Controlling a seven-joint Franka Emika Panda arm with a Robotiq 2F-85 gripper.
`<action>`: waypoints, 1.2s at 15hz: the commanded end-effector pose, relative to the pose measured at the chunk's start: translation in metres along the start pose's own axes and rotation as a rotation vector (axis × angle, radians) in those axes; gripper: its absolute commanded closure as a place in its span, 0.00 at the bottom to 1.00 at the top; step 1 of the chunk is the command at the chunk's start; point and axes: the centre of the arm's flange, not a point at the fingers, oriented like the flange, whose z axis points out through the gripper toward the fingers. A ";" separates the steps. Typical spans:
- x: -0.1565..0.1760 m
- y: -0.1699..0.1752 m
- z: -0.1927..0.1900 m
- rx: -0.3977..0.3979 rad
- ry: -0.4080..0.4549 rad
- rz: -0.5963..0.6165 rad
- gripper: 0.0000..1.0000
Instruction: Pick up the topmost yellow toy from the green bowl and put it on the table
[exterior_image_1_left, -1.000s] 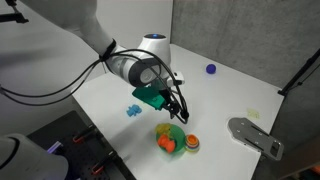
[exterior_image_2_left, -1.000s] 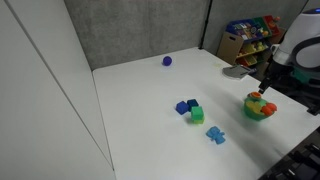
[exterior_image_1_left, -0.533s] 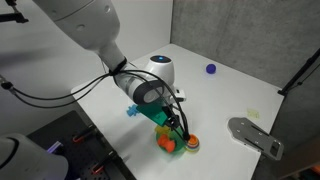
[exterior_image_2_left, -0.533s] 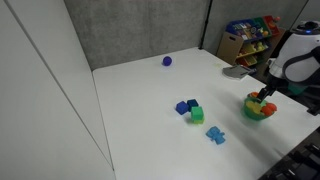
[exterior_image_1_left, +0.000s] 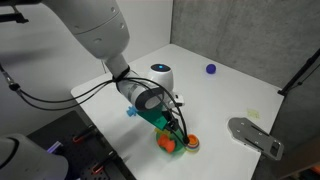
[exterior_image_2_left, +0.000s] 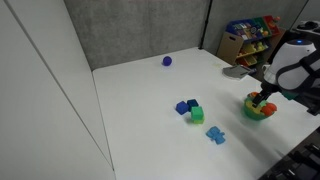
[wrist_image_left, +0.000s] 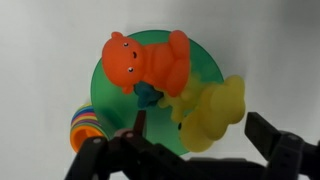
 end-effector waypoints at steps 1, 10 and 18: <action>0.008 -0.007 0.007 -0.005 0.003 -0.016 0.00; 0.009 -0.019 -0.009 -0.029 -0.034 -0.043 0.84; 0.012 -0.030 -0.073 -0.035 -0.006 -0.047 0.92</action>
